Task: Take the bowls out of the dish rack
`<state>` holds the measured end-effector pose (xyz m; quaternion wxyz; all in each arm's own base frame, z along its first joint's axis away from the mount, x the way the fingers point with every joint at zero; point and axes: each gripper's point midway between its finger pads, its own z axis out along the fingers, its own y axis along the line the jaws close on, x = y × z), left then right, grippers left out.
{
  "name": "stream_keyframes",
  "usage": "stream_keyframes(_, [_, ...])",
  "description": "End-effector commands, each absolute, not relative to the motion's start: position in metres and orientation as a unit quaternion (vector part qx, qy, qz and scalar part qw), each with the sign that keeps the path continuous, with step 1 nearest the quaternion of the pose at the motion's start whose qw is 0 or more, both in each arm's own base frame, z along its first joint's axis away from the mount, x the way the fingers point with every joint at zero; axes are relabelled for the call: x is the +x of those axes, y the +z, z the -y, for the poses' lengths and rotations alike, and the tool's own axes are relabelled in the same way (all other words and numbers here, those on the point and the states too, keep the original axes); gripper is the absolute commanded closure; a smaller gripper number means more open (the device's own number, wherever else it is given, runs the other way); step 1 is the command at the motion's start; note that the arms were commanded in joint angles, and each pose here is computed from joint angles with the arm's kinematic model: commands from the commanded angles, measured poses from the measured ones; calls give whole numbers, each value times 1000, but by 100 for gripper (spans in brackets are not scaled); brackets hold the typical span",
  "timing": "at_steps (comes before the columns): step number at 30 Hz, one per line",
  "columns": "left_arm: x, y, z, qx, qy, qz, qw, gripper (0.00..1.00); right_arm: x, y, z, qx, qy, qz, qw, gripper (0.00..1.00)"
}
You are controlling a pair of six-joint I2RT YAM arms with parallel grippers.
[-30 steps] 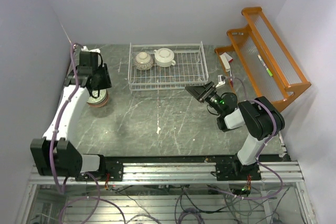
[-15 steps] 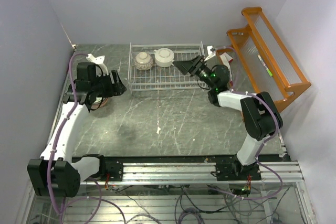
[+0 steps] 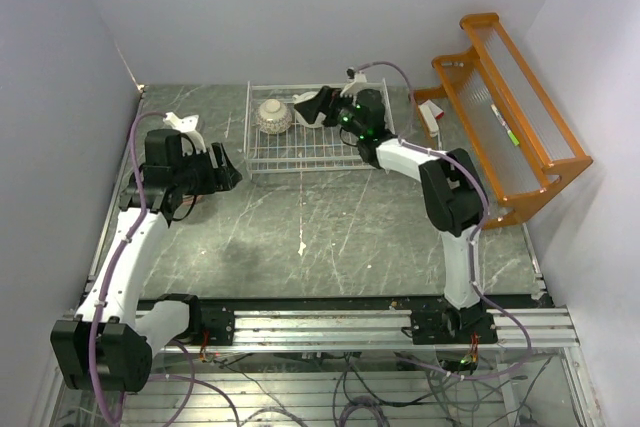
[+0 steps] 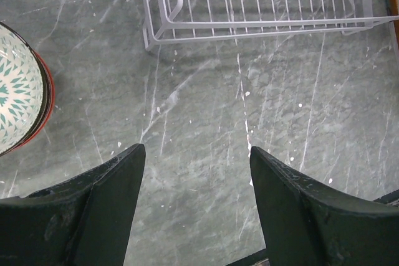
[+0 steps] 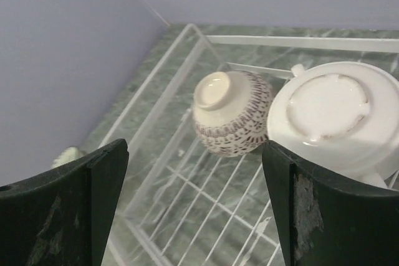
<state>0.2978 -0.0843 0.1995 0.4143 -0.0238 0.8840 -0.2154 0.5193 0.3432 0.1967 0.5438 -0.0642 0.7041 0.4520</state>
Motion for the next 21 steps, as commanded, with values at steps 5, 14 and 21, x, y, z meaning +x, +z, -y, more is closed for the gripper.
stream_keyframes(5, [296, 195, 77, -40, -203, -888, 411, 22, 546, 163, -394, -148, 305, -743, 577, 12])
stream_keyframes(14, [295, 190, 72, -48, -188, -893, 407, 21, 566, 145, -430, -172, 255, -731, 609, 14])
stream_keyframes(21, [296, 189, 73, -45, -190, -893, 405, 21, 583, 144, -438, -184, 215, -722, 631, 14])
